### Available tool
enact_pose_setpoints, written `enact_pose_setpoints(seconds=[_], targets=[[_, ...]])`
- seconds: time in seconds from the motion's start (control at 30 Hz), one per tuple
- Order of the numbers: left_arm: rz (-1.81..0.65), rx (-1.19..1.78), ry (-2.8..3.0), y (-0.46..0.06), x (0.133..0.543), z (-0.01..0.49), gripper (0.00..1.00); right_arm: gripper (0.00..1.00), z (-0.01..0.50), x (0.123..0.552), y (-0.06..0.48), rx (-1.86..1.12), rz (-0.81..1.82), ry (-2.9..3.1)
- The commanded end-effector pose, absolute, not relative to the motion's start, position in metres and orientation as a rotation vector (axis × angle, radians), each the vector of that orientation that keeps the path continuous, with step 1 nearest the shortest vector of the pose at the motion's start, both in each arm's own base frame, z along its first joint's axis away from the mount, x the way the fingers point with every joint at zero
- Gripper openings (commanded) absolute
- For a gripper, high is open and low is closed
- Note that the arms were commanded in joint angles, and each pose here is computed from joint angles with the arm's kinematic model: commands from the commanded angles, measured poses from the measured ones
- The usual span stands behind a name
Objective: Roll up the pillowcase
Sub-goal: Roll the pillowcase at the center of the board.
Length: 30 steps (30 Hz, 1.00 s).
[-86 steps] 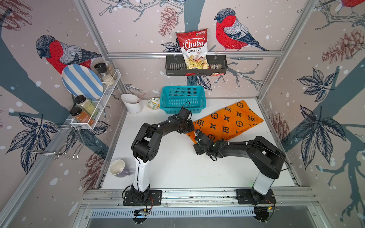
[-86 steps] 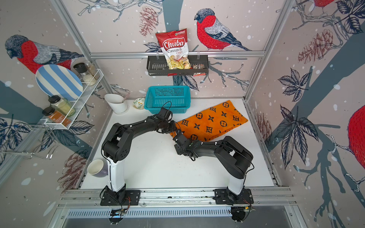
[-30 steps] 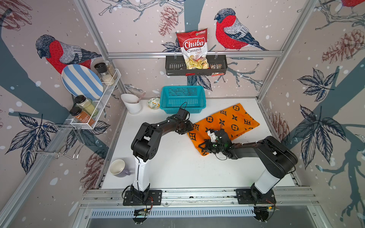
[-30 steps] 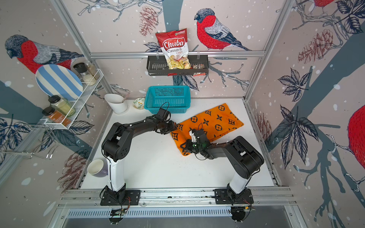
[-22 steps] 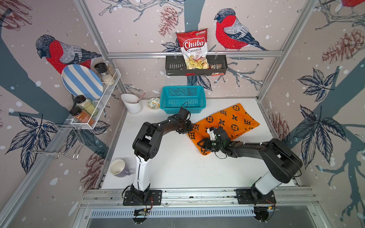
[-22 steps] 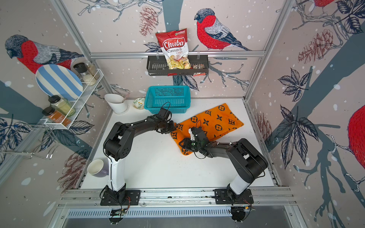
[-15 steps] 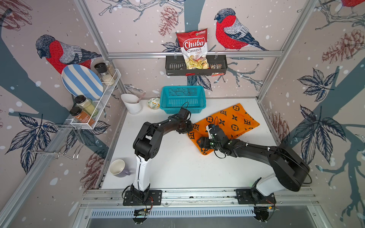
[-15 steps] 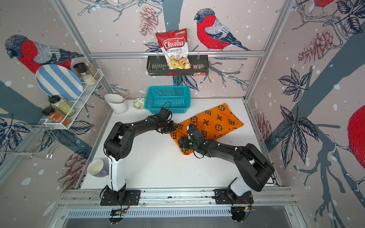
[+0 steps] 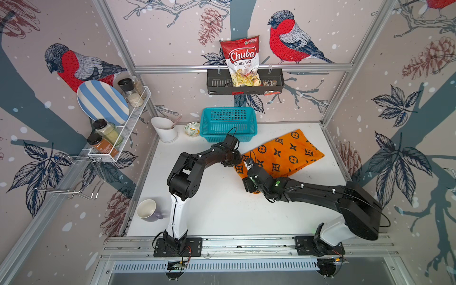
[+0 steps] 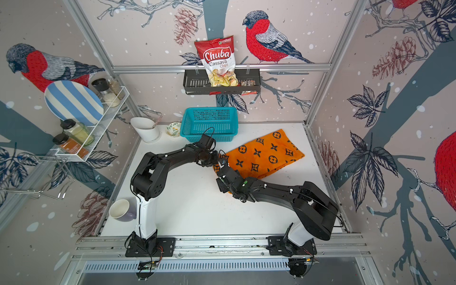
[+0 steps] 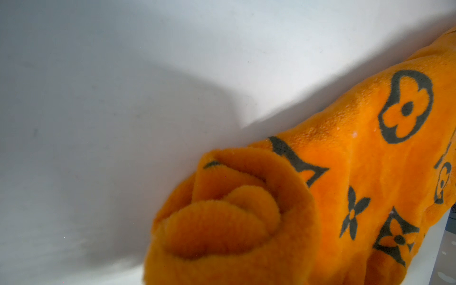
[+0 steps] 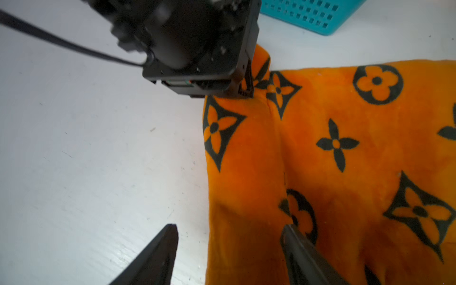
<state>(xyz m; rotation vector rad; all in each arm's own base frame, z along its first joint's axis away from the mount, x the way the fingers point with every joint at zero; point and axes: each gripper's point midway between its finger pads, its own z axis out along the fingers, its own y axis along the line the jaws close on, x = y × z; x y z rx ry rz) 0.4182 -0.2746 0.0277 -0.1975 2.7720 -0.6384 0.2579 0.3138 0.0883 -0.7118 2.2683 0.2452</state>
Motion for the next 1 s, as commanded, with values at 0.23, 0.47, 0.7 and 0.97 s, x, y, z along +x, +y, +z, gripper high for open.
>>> enact_pose_setpoints(seconds=[0.23, 0.47, 0.7, 0.97], targets=[[-0.561, -0.188, 2.852, -0.266, 0.399, 0.013, 0.4, 0.79, 0.038, 0.257, 0.29, -0.776, 0.058, 2.341], [-0.561, -0.163, 2.84, -0.267, 0.401, 0.02, 0.46, 0.6, 0.003, 0.252, 0.271, -0.77, -0.049, 2.399], [-0.518, -0.129, 2.766, -0.26, 0.413, 0.061, 0.61, 0.16, 0.014, 0.241, 0.296, -0.757, 0.084, 2.407], [-0.481, -0.096, 2.662, -0.242, 0.415, 0.117, 0.8, 0.0, 0.045, 0.235, 0.329, -0.606, 0.519, 2.458]])
